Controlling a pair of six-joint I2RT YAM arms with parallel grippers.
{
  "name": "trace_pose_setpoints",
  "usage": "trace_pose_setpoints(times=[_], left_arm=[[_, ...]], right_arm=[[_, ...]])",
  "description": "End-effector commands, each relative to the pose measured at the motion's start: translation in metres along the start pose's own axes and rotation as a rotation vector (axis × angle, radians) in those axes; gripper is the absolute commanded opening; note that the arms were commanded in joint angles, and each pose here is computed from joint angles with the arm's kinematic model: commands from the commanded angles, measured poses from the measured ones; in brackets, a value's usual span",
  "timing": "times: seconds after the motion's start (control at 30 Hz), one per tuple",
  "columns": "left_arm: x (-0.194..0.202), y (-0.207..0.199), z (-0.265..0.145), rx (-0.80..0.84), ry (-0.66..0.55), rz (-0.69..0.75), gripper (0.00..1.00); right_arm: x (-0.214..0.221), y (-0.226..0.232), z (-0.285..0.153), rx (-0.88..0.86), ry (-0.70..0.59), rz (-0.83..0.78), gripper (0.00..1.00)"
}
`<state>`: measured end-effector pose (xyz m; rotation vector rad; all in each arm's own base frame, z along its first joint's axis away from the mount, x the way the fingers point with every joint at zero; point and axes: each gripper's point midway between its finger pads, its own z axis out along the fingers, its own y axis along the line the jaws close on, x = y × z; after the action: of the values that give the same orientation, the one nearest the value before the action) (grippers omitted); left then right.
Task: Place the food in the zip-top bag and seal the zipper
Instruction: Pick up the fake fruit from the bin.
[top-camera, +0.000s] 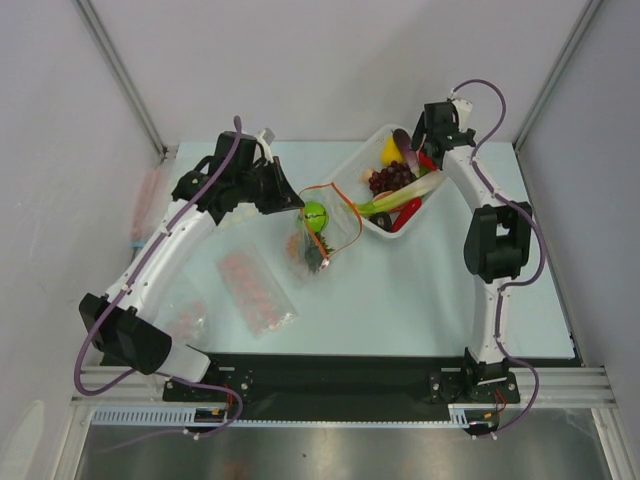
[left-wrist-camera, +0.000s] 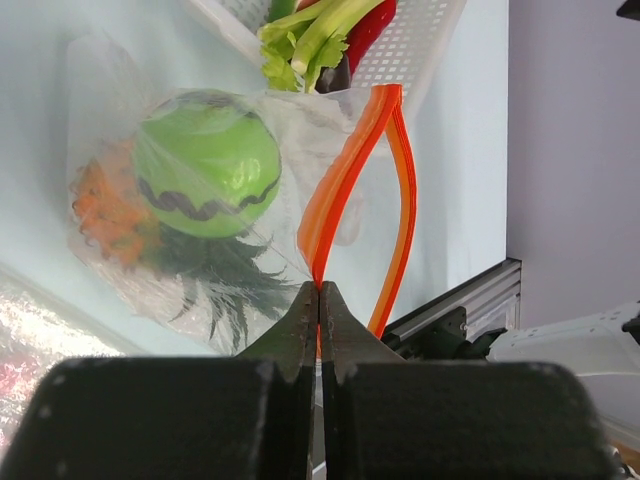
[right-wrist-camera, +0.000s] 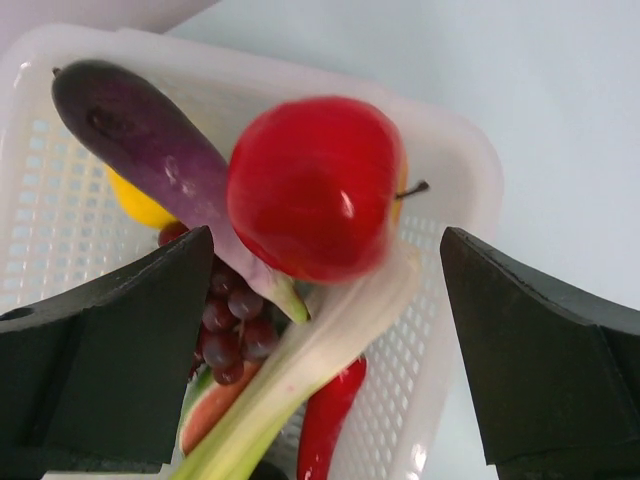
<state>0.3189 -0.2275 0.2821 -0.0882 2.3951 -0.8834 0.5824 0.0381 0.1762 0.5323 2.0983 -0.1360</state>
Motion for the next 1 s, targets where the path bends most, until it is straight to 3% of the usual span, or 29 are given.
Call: trace_pose_setpoints(times=[0.0, 0.33, 0.57, 0.77, 0.97], left_arm=[[-0.010, -0.013, -0.011, 0.050, -0.054, 0.006, 0.00], [-0.018, -0.016, -0.010, 0.042, -0.050, 0.036, 0.00], [-0.018, -0.016, -0.010, 0.044, -0.041, 0.055, 0.00], [-0.016, -0.020, -0.009, 0.062, -0.024, 0.053, 0.00], [-0.014, -0.018, -0.003, 0.067, -0.012, 0.052, 0.00]], right_arm=[[-0.031, 0.011, 0.010, -0.013, -0.092, 0.026, 1.00], [-0.012, 0.016, 0.042, 0.009, -0.072, 0.027, 1.00], [-0.012, 0.019, 0.030, -0.026, -0.063, 0.013, 0.78], [-0.026, 0.015, -0.015, -0.069, -0.097, -0.007, 0.72], [-0.032, 0.037, -0.085, -0.298, -0.090, -0.050, 0.64]])
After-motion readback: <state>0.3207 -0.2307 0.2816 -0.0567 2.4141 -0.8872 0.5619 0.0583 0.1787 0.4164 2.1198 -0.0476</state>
